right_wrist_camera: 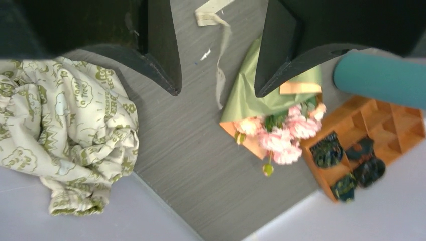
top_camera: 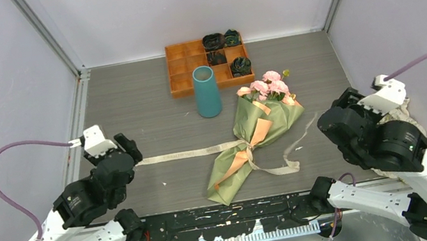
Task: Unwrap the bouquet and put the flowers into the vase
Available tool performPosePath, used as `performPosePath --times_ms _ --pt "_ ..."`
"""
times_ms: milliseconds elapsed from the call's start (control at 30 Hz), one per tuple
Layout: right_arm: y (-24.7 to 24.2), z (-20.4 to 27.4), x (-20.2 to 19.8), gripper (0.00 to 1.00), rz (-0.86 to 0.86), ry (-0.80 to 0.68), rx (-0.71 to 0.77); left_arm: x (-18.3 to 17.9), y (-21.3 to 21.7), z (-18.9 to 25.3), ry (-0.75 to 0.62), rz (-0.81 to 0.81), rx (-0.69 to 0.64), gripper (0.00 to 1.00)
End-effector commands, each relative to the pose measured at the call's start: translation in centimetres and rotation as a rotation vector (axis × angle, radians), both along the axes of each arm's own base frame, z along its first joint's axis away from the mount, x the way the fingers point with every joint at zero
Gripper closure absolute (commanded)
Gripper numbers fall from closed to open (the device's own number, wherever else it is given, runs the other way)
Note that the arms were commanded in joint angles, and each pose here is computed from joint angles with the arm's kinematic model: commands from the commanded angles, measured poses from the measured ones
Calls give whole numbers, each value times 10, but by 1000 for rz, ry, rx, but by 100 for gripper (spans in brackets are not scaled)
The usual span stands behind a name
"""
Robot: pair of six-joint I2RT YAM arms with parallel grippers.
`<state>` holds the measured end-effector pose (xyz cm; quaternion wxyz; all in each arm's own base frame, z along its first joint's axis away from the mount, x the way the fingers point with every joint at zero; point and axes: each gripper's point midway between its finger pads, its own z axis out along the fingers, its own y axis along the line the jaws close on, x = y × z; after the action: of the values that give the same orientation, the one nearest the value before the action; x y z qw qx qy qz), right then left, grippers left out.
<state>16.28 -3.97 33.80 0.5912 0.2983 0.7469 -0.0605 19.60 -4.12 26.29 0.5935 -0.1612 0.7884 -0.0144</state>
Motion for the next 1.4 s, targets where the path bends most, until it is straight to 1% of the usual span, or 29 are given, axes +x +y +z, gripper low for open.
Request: performPosePath --times_ms 0,33,167,200,233,300,400,500,633,867,967,1100,1300,1367 --pt "46 -21 18 40 161 74 32 16 -62 9 -13 -217 -68 41" --pt "63 -30 23 40 215 96 54 18 -79 7 -6 -276 -91 46" --pt "151 -77 41 41 475 202 194 24 -150 -15 52 -499 -163 80" --pt "174 -98 40 41 553 260 226 22 -168 -24 82 -559 -181 87" --pt "189 -110 41 42 588 287 254 23 -182 -35 102 -593 -190 92" --pt "211 -133 42 42 641 331 300 24 -200 -57 148 -631 -206 98" --pt "236 -159 43 43 705 351 351 21 -222 -82 196 -693 -235 99" --pt "247 -183 43 43 731 400 350 15 -244 -97 245 -776 -265 99" --pt "246 -213 44 46 712 457 312 7 -269 -108 291 -863 -319 99" --pt "234 -245 52 52 642 496 249 4 -296 -131 370 -915 -374 100" --pt "225 -252 56 54 603 496 223 -1 -306 -139 413 -952 -387 100" --pt "214 -256 62 58 568 488 209 -1 -316 -152 449 -961 -391 100" --pt "210 -242 65 60 559 445 206 3 -314 -186 515 -913 -329 100" --pt "206 -241 63 60 554 453 196 5 -311 -196 531 -898 -303 100"
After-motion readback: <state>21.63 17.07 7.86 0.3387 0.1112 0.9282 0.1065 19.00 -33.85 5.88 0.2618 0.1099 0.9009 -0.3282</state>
